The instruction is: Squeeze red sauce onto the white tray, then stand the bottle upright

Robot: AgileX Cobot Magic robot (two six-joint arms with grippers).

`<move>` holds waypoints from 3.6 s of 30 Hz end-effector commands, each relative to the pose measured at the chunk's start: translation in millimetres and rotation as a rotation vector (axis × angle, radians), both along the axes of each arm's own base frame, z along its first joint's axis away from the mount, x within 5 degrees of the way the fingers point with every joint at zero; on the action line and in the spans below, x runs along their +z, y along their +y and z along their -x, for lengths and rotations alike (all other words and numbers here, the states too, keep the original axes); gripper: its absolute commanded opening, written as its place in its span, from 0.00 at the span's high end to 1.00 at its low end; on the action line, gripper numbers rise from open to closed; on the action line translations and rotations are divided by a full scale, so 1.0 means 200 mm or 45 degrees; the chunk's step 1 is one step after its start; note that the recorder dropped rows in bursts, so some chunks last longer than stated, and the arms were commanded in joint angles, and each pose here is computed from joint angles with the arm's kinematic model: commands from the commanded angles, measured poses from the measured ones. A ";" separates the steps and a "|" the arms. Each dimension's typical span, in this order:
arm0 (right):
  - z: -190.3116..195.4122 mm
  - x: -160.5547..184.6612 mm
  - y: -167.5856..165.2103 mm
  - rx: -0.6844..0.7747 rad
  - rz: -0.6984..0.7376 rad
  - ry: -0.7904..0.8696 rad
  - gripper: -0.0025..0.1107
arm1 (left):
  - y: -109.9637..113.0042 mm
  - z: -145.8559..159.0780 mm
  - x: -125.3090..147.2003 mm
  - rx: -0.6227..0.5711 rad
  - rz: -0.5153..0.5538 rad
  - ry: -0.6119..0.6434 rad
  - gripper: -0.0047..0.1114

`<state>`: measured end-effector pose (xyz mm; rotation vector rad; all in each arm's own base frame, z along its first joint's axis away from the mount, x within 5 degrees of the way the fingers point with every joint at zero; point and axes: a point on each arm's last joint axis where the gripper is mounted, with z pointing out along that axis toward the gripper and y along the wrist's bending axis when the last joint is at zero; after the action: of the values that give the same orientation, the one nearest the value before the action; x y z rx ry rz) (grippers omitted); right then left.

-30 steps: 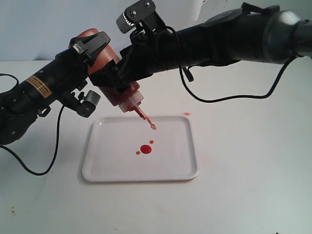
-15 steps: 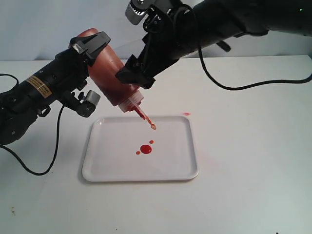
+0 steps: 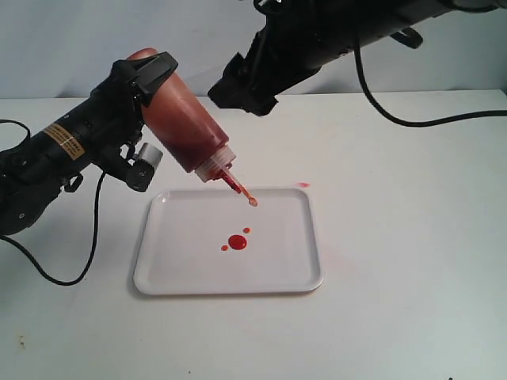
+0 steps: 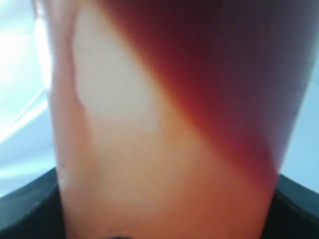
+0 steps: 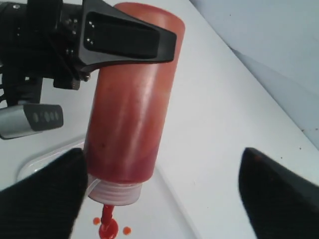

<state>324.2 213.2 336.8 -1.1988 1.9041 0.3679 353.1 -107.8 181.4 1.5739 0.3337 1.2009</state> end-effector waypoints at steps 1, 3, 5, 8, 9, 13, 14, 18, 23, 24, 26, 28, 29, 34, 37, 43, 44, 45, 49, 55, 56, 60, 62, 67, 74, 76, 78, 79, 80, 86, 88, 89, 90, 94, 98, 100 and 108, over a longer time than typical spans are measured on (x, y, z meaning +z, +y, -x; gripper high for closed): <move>0.04 0.09 -0.04 -0.048 -0.026 -0.032 0.57 | 0.00 -0.01 0.05 0.011 0.112 -0.026 0.96; 0.06 0.13 -0.06 -0.079 -0.013 -0.050 0.73 | 0.01 0.00 0.04 0.025 0.118 -0.017 0.96; 0.08 0.17 -0.09 -0.136 -0.031 -0.049 0.90 | 0.02 0.01 0.03 0.049 0.131 0.004 0.96; 0.11 0.22 -0.16 -0.218 -0.138 -0.088 0.98 | 0.03 0.03 -0.01 0.075 0.177 0.071 0.96; 0.12 0.23 -0.18 -0.244 -0.161 -0.111 0.98 | 0.03 0.04 -0.02 0.079 0.190 0.087 0.96; 0.20 0.09 -0.42 -0.544 -0.307 -0.234 0.98 | 0.05 0.05 -0.03 0.104 0.327 0.182 0.96; 0.21 0.06 -0.45 -0.604 -0.347 -0.255 0.98 | 0.05 0.05 -0.03 0.105 0.377 0.209 0.96; 0.33 -0.21 -0.63 -0.947 -0.459 -0.322 0.98 | 0.06 0.07 -0.06 0.097 0.652 0.401 0.96; 0.51 -0.52 -0.71 -0.955 -0.535 -0.395 0.98 | 0.13 0.14 -0.15 0.200 1.222 0.762 0.96; 0.54 -0.55 -0.71 -0.921 -0.553 -0.395 0.98 | 0.13 0.17 -0.17 0.197 1.344 0.853 0.96; 0.55 -0.58 -0.72 -0.948 -0.566 -0.398 0.98 | 0.13 0.21 -0.20 0.190 1.503 0.993 0.96; 0.54 -0.62 -0.71 -0.925 -0.536 -0.385 0.98 | 0.12 0.26 -0.24 0.167 1.585 1.125 0.96; 0.53 -0.63 -0.70 -0.916 -0.521 -0.377 0.98 | 0.11 0.27 -0.25 0.154 1.594 1.169 0.96; 0.47 -0.73 -0.69 -0.952 -0.526 -0.391 0.98 | 0.08 0.30 -0.25 0.064 1.559 1.234 0.96; 0.43 -0.78 -0.69 -0.985 -0.555 -0.438 0.98 | 0.08 0.30 -0.25 0.052 1.696 1.329 0.96; 0.33 -0.85 -0.64 -0.908 -0.536 -0.497 0.98 | 0.08 0.30 -0.25 0.050 1.837 1.411 0.96; 0.30 -0.85 -0.62 -0.852 -0.518 -0.483 0.98 | 0.08 0.30 -0.25 0.050 1.850 1.418 0.96; 0.27 -0.86 -0.61 -0.802 -0.500 -0.453 0.98 | 0.08 0.30 -0.25 0.050 1.866 1.428 0.96; 0.14 -0.86 -0.58 -0.696 -0.507 -0.310 0.98 | 0.08 0.30 -0.25 0.048 1.916 1.459 0.96; 0.09 -0.82 -0.51 -0.364 -0.571 -0.170 0.98 | 0.03 0.28 -0.26 -0.048 1.933 1.622 0.96; 0.09 -0.82 -0.51 -0.333 -0.580 -0.142 0.98 | 0.01 0.27 -0.26 -0.069 1.909 1.649 0.96; 0.06 -0.79 -0.52 -0.395 -0.645 -0.132 0.98 | -0.01 0.25 -0.30 -0.092 1.891 1.741 0.96; 0.05 -0.79 -0.53 -0.453 -0.668 -0.150 0.98 | -0.01 0.25 -0.31 -0.097 1.887 1.764 0.96; 0.06 -0.79 -0.52 -0.379 -0.640 -0.174 0.98 | -0.04 0.25 -0.31 -0.161 1.792 1.820 0.96; 0.08 -0.78 -0.49 -0.253 -0.621 -0.201 0.84 | -0.09 0.25 -0.31 -0.266 1.638 1.930 0.96; 0.09 -0.78 -0.48 -0.223 -0.612 -0.203 0.71 | -0.10 0.25 -0.30 -0.287 1.619 1.963 0.96; 0.10 -0.78 -0.47 -0.190 -0.624 -0.213 0.54 | -0.11 0.25 -0.30 -0.309 1.601 2.003 0.96; 0.10 -0.77 -0.47 -0.167 -0.632 -0.220 0.47 | -0.11 0.26 -0.30 -0.317 1.586 2.019 0.96; 0.11 -0.76 -0.46 -0.132 -0.646 -0.231 0.39 | -0.12 0.26 -0.29 -0.329 1.570 2.039 0.96; 0.14 -0.74 -0.43 -0.001 -0.705 -0.260 0.24 | -0.13 0.25 -0.29 -0.337 1.580 2.084 0.96; 0.15 -0.74 -0.43 0.010 -0.725 -0.235 0.24 | -0.13 0.25 -0.29 -0.337 1.580 2.084 0.96; 0.15 -0.74 -0.42 0.015 -0.734 -0.216 0.24 | -0.13 0.25 -0.29 -0.337 1.580 2.084 0.96; 0.16 -0.74 -0.42 0.026 -0.737 -0.199 0.24 | -0.13 0.25 -0.29 -0.337 1.580 2.084 0.96; 0.19 -0.75 -0.39 0.105 -0.713 -0.174 0.24 | -0.13 0.25 -0.29 -0.337 1.580 2.084 0.96; 0.23 -0.74 -0.30 0.187 -0.719 -0.166 0.24 | -0.13 0.25 -0.29 -0.335 1.587 2.091 0.96; 0.25 -0.73 -0.24 0.239 -0.721 -0.163 0.24 | -0.13 0.25 -0.29 -0.335 1.587 2.091 0.96; 0.27 -0.73 -0.12 0.170 -0.711 -0.147 0.24 | -0.13 0.26 -0.29 -0.345 1.559 2.105 0.96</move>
<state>265.8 188.0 191.4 -0.9810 1.4465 0.8764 299.5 -132.4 115.5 1.0240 1.5100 -0.7444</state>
